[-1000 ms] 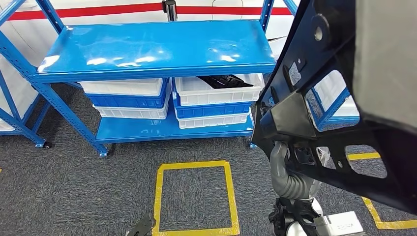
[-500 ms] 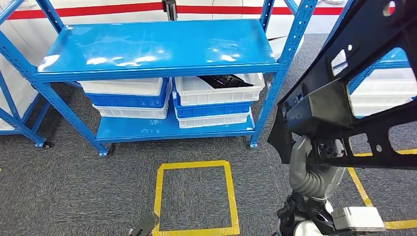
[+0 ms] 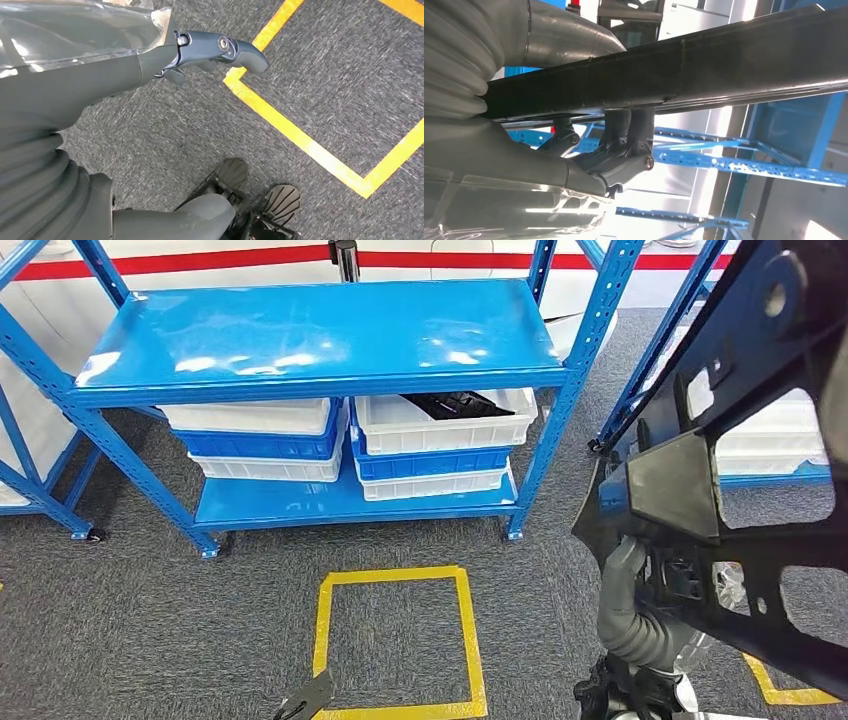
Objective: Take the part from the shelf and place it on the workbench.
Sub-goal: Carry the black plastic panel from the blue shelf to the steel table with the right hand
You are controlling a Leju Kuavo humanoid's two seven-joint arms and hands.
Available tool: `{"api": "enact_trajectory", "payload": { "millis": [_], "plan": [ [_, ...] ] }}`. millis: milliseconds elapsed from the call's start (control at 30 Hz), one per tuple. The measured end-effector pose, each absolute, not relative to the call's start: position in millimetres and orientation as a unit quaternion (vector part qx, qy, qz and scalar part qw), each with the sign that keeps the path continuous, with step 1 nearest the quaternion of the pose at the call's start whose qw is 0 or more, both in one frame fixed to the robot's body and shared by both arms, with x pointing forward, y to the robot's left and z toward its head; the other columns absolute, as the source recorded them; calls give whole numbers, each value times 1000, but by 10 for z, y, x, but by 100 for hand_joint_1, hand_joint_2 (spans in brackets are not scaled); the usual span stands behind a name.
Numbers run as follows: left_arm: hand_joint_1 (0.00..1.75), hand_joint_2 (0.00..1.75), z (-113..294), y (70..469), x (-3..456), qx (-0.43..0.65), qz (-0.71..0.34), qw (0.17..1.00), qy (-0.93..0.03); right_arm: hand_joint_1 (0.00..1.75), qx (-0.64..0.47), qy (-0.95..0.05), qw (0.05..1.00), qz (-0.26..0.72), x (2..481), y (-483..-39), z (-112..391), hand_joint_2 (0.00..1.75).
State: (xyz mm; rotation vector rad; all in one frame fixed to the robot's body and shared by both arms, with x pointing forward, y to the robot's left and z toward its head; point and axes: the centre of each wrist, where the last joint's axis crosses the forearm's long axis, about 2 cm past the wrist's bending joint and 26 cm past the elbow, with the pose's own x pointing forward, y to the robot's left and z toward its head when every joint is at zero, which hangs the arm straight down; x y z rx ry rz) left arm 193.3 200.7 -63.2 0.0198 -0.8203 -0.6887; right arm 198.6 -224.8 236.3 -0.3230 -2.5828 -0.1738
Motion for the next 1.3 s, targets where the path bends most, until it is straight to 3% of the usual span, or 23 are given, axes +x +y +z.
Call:
{"api": "enact_trajectory", "payload": {
  "millis": [933,1300],
  "plan": [
    [0,175,-568,1953,2057,-47,-378,843,-379,171,-150,-948,270,-72,1766,-2311,2301,175],
    [0,175,-639,2033,1930,-13,-347,859,-376,171,-115,-952,282,-43,1800,-2225,2281,175]
  ]
}}
